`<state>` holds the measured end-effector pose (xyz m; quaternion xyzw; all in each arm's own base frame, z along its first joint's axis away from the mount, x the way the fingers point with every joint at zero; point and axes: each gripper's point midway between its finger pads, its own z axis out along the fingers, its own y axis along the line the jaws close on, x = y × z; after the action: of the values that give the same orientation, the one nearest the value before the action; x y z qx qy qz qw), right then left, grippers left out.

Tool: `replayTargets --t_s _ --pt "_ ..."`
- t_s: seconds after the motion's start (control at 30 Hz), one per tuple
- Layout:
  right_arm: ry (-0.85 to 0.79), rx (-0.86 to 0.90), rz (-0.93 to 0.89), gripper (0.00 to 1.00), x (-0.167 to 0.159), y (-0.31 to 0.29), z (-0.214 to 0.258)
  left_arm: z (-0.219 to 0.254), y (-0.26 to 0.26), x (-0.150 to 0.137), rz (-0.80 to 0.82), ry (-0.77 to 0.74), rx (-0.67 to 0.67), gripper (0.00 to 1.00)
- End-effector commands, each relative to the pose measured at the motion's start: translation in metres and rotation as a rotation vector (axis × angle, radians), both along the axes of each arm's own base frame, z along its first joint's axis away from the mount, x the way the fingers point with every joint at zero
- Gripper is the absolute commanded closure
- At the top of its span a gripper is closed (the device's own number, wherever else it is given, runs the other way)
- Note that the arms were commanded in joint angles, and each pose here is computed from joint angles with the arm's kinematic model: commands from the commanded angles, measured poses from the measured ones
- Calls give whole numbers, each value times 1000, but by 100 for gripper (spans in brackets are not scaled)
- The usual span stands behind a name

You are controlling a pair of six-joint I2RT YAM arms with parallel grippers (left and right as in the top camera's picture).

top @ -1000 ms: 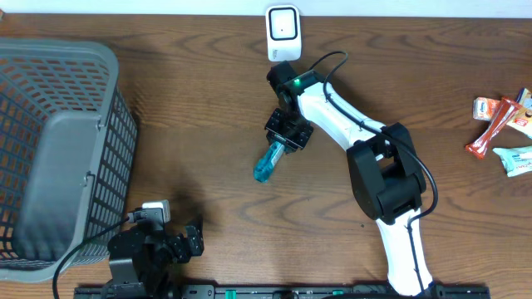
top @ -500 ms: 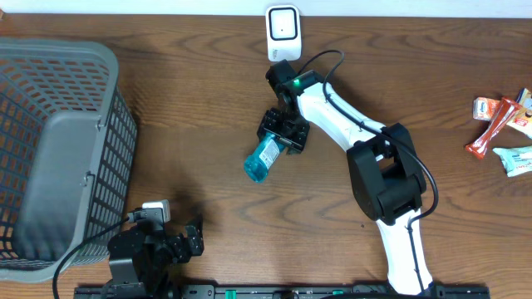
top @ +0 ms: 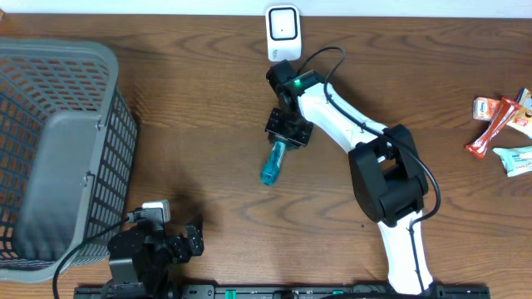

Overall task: Scan the item barcode
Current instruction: 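Lift the bottle by its cap with the right gripper toward the scanner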

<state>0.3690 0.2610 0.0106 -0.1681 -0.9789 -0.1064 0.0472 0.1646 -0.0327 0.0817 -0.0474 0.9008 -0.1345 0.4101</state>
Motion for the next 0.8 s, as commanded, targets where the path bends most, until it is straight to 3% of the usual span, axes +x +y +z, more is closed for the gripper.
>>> replayTargets --t_s 0.0,0.13,0.37,0.53,0.6,0.77 --pt "-46 -18 22 84 2 0 9 0 0 -1 -5 1 6 2" --pt "-82 -11 73 99 8 2 9 0 0 -1 -5 1 6 2" --pt "-157 -33 252 99 15 -2 2 0 0 -1 -5 1 6 2" --pt "-157 -97 250 99 10 -16 -17 0 0 -1 -5 1 6 2" --pt "-162 -95 249 96 10 -17 -21 0 0 -1 -5 1 6 2" --pt "-195 -83 267 75 14 -14 -28 0 0 -1 -5 1 6 2"
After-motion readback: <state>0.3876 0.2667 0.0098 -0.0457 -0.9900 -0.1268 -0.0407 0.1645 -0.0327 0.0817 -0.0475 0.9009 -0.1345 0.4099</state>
